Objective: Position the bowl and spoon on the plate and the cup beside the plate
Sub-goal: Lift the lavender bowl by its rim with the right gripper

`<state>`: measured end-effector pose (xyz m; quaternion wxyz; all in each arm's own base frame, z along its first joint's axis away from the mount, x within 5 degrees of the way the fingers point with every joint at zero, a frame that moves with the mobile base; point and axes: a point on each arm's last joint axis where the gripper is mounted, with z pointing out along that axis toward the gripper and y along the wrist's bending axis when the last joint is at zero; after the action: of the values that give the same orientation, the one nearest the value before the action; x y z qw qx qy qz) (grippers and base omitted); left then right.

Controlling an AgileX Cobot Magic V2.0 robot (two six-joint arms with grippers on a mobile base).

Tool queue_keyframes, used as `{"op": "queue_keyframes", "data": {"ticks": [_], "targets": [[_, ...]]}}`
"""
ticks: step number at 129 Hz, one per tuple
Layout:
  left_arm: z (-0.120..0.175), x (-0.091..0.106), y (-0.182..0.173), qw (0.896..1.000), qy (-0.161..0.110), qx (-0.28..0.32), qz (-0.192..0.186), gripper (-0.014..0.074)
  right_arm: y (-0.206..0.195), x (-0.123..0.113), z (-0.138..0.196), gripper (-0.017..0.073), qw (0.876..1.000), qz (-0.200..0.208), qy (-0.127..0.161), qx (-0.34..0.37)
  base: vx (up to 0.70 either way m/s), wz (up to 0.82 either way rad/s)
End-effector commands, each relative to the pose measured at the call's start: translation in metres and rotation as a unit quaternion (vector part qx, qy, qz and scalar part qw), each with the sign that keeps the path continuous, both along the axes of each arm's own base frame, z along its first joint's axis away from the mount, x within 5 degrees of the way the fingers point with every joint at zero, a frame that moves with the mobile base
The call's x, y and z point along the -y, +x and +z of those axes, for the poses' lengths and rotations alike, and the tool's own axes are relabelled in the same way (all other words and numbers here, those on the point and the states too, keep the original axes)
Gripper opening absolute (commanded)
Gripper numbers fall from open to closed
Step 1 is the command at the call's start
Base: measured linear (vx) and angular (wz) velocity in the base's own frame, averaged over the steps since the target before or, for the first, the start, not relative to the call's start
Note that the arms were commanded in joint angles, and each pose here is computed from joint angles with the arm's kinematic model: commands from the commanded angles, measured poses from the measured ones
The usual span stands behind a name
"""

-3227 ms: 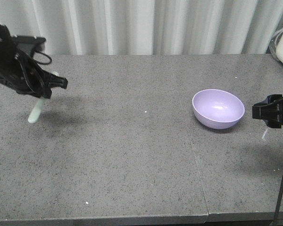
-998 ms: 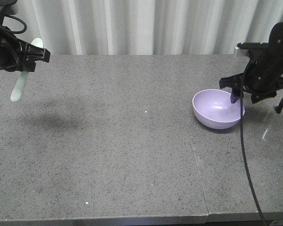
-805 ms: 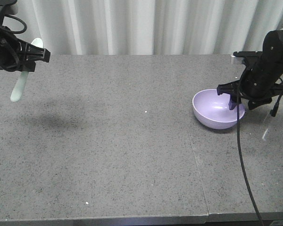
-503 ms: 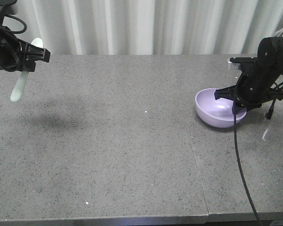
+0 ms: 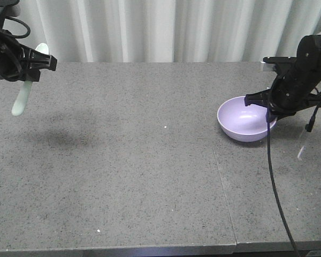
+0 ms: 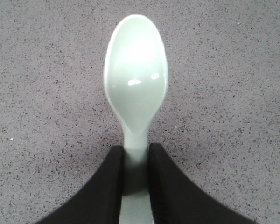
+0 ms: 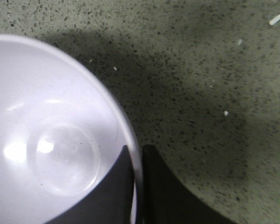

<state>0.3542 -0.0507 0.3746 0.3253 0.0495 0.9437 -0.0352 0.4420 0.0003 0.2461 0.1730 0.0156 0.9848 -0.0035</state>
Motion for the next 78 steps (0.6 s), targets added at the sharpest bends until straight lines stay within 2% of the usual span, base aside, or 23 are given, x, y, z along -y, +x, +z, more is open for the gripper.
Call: {"op": "queue_keyframes", "data": {"ticks": [1,27,62,78], "targets": [[0.027,0.001,-0.009,0.998,-0.011,0.060,-0.002,-0.0008,-0.010,0.002,0.050,-0.0007,0.997,0.006,-0.007,0.070,0.00,0.00],[0.027,0.001,-0.009,0.998,-0.011,0.060,-0.002,-0.0008,-0.027,0.001,0.087,-0.0005,0.993,0.006,0.000,0.115,0.00,0.00],[0.027,0.001,-0.009,0.998,-0.011,0.060,-0.002,-0.0008,-0.057,-0.008,0.137,-0.0003,0.984,0.026,0.046,0.172,0.00,0.00],[0.027,0.001,-0.009,0.998,-0.011,0.060,-0.002,-0.0008,-0.067,-0.008,0.151,-0.0003,0.980,0.026,0.047,0.189,0.00,0.00]]}}
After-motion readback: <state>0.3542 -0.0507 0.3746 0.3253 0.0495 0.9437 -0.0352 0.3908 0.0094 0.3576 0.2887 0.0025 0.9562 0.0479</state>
